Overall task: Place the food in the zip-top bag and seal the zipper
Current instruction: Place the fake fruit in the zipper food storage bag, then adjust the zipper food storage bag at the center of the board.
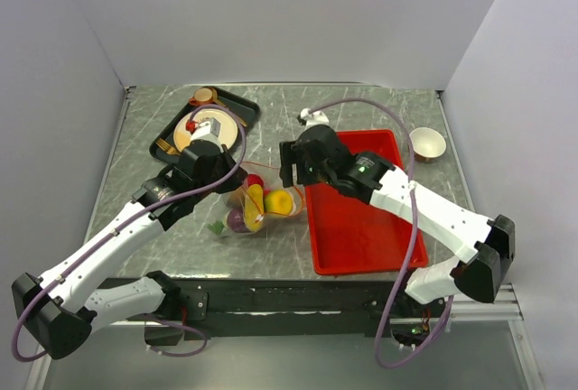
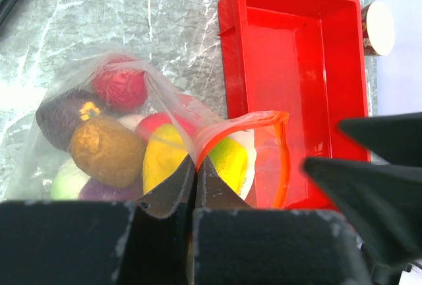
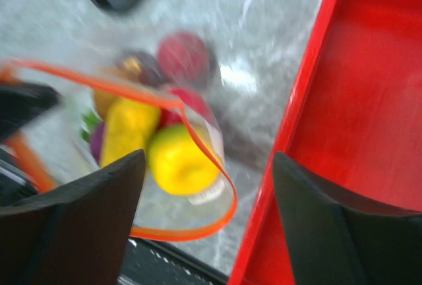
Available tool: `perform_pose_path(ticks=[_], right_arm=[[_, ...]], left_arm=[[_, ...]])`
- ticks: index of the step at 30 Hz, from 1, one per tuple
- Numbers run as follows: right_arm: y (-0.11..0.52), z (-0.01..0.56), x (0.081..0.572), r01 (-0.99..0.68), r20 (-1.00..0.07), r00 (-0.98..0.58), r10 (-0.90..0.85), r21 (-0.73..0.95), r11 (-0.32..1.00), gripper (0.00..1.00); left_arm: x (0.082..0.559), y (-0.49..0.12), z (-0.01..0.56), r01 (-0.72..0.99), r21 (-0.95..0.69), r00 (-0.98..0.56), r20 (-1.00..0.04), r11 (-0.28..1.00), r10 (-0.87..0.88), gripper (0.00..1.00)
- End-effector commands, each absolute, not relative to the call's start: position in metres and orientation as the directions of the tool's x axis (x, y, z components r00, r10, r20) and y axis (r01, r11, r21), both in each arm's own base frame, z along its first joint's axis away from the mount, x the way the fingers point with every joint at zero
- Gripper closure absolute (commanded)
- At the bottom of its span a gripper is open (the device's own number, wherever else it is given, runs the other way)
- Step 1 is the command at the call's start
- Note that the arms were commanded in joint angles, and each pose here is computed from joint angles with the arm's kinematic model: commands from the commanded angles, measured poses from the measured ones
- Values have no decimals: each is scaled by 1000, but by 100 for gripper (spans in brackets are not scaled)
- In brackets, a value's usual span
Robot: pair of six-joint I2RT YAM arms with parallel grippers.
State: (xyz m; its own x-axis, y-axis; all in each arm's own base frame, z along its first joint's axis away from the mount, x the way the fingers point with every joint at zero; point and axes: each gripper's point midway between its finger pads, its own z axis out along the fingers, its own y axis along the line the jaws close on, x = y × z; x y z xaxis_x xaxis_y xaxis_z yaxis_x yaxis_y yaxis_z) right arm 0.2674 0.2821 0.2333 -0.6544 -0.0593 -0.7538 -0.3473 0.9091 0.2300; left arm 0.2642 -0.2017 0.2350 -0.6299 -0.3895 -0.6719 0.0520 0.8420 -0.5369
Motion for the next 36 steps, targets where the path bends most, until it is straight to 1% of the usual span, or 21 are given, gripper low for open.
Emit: perform_pose_path(ticks=[1, 4, 8, 13, 14, 17, 21, 25, 30, 31, 32, 33, 34, 36], right_arm=[[284, 203, 258, -312, -698, -715, -42, 266, 912, 21], [278, 188, 257, -261, -663, -748, -31, 251, 932, 28], [280, 179, 260, -251, -641, -767, -45, 234, 939, 51], [292, 183, 263, -282, -643, -764, -60, 248, 927, 67], [292, 183, 264, -283, -644, -763, -60, 249, 926, 73], [300, 191, 267, -297, -651, -757, -54, 269, 916, 78], [315, 200, 273, -318, -645, -762, -61, 290, 903, 83], [340, 222, 281, -366, -662, -747, -56, 341, 866, 87], [360, 238, 293, -391, -673, -738, -54, 361, 846, 94], [361, 239, 295, -388, -672, -739, -52, 361, 848, 96], [364, 243, 294, -401, -674, -737, -56, 368, 839, 100], [366, 254, 292, -423, -688, -724, -54, 380, 823, 100], [372, 266, 293, -448, -709, -704, -30, 411, 794, 100], [376, 283, 282, -491, -727, -687, 1, 465, 737, 99]], left_arm=[[268, -202, 256, 67, -574, -586, -684, 816, -433, 97], [267, -202, 256, 69, -581, -585, -682, 811, -439, 96], [267, -202, 254, 67, -577, -588, -682, 814, -435, 96], [269, -204, 252, 67, -572, -595, -681, 818, -427, 97], [269, -204, 253, 68, -572, -594, -682, 818, -427, 97], [269, -202, 252, 61, -571, -589, -683, 819, -432, 96], [273, -200, 260, 53, -570, -569, -692, 820, -445, 96], [277, -199, 268, 51, -556, -559, -704, 830, -438, 96], [273, -195, 283, 64, -551, -547, -716, 832, -433, 98], [273, -190, 287, 46, -552, -533, -718, 833, -447, 98], [275, -181, 294, 2, -556, -503, -719, 831, -480, 98], [276, -167, 295, -63, -544, -472, -723, 837, -505, 99], [273, -147, 287, -146, -488, -451, -742, 861, -497, 99], [271, -129, 296, -204, -452, -416, -763, 869, -495, 99]])
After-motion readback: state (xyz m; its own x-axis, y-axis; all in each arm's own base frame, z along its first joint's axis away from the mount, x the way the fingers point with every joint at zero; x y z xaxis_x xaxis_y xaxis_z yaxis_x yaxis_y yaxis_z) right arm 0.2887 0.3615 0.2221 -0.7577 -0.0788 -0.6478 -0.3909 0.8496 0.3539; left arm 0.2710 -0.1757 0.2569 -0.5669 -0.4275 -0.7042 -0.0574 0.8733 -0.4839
